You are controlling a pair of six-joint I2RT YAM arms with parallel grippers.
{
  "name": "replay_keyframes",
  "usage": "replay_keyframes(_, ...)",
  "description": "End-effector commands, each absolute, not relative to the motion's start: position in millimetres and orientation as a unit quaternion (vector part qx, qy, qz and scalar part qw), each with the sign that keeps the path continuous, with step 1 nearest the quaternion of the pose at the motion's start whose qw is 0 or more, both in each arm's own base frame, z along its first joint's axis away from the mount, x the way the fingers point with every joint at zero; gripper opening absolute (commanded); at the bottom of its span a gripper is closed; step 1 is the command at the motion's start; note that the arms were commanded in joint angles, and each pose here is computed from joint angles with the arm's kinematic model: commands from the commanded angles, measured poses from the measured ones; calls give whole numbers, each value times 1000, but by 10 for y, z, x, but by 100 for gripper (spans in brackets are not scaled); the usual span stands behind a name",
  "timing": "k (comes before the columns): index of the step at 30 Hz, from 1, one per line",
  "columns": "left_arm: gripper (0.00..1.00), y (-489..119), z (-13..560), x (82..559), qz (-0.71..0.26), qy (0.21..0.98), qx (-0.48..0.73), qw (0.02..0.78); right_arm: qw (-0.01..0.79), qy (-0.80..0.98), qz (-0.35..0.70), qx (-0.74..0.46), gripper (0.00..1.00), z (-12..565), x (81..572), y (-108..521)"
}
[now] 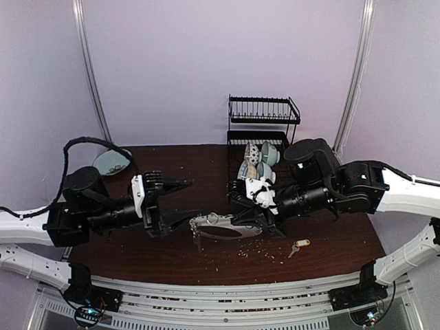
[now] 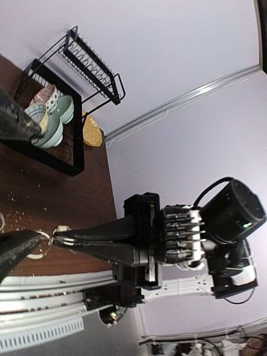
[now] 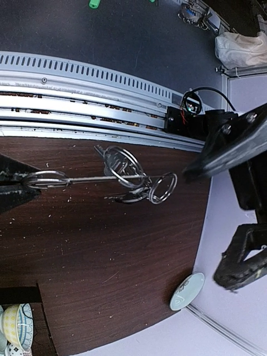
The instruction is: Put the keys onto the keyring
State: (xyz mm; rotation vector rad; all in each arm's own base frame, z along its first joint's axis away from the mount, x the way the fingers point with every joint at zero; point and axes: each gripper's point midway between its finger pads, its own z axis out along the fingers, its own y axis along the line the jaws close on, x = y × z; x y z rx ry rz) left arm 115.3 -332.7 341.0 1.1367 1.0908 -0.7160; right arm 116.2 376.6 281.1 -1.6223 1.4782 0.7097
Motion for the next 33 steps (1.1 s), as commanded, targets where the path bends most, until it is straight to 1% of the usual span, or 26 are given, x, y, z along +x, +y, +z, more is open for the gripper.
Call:
replay_keyframes(1,53,-3556,3134,1198,-285,498,556,602,431,556,309,-640,0,3114,1090,3814)
replay_keyframes(4,46,-3595,3029,1087,-296,477,581,590,434,551,314,-640,0,3142,1069,3807)
replay_keyframes(7,37,-3587,3077,1071,-300,465,577,601,437,548,318,-639,0,3161,1056,3805)
replay_keyframes(8,36,-3584,3091,1058,-301,460,578,603,437,546,320,-639,0,3160,1047,3804)
replay_keyframes(9,40,-3584,3106,1040,-304,456,580,603,437,547,320,-639,0,3152,1050,3803)
replay_keyframes(11,57,-3571,3141,980,-313,443,586,602,438,546,319,-639,0,3144,1055,3802)
replay_keyframes(13,65,-3544,3178,900,-326,429,592,599,439,550,315,-637,0,3129,1074,3801)
replay_keyframes(16,72,-3514,3193,741,-353,409,609,581,440,551,314,-635,0,3131,1082,3805)
replay_keyframes(20,72,-3646,3066,736,-363,433,626,538,446,549,316,-633,0,3168,1086,3807)
replay_keyframes(22,73,-3697,3003,708,-368,433,638,521,450,550,312,-630,0,3179,1105,3802)
replay_keyframes(23,72,-3715,2996,746,-363,440,633,523,451,550,312,-629,0,3183,1107,3804)
replay_keyframes(27,58,-3799,2923,1031,-313,488,613,537,446,541,323,-636,0,3188,1048,3808)
replay_keyframes(30,49,-3836,2936,1013,-320,479,615,539,444,541,321,-638,0,3179,1048,3806)
replay_keyframes(33,46,-3798,3046,996,-327,464,603,561,444,541,319,-640,0,3156,1051,3805)
